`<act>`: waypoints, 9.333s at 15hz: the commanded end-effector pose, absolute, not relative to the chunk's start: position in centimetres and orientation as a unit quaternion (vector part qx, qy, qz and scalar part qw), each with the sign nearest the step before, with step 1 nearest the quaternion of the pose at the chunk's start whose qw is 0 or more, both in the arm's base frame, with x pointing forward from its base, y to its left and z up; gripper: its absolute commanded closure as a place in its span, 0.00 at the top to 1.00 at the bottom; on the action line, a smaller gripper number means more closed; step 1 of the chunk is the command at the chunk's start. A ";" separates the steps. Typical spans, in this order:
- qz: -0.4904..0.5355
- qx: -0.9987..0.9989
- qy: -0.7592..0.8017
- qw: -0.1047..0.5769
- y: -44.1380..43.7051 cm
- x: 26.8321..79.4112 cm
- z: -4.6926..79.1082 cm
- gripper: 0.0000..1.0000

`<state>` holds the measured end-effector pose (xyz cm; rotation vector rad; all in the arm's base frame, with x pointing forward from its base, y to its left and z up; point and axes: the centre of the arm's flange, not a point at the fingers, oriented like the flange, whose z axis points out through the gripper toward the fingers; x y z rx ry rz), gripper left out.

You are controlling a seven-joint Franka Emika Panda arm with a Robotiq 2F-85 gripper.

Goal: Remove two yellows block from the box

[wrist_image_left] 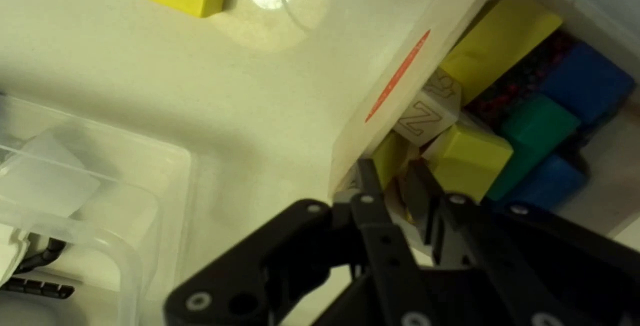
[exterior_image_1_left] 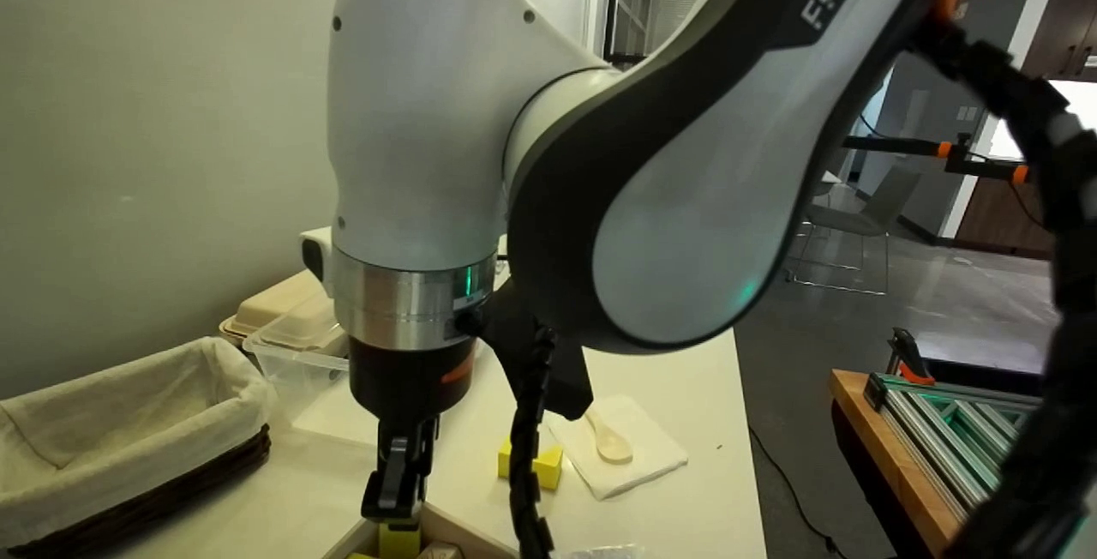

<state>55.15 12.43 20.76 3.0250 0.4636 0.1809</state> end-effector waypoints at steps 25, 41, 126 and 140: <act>0.059 0.977 0.201 0.042 13.6 55.5 19.1 0.28; 0.053 0.975 0.211 0.040 15.2 54.8 19.4 0.30; 0.114 0.989 0.098 -0.006 14.2 52.9 31.2 0.01; 0.107 0.983 -0.148 -0.025 -0.4 48.9 30.2 0.01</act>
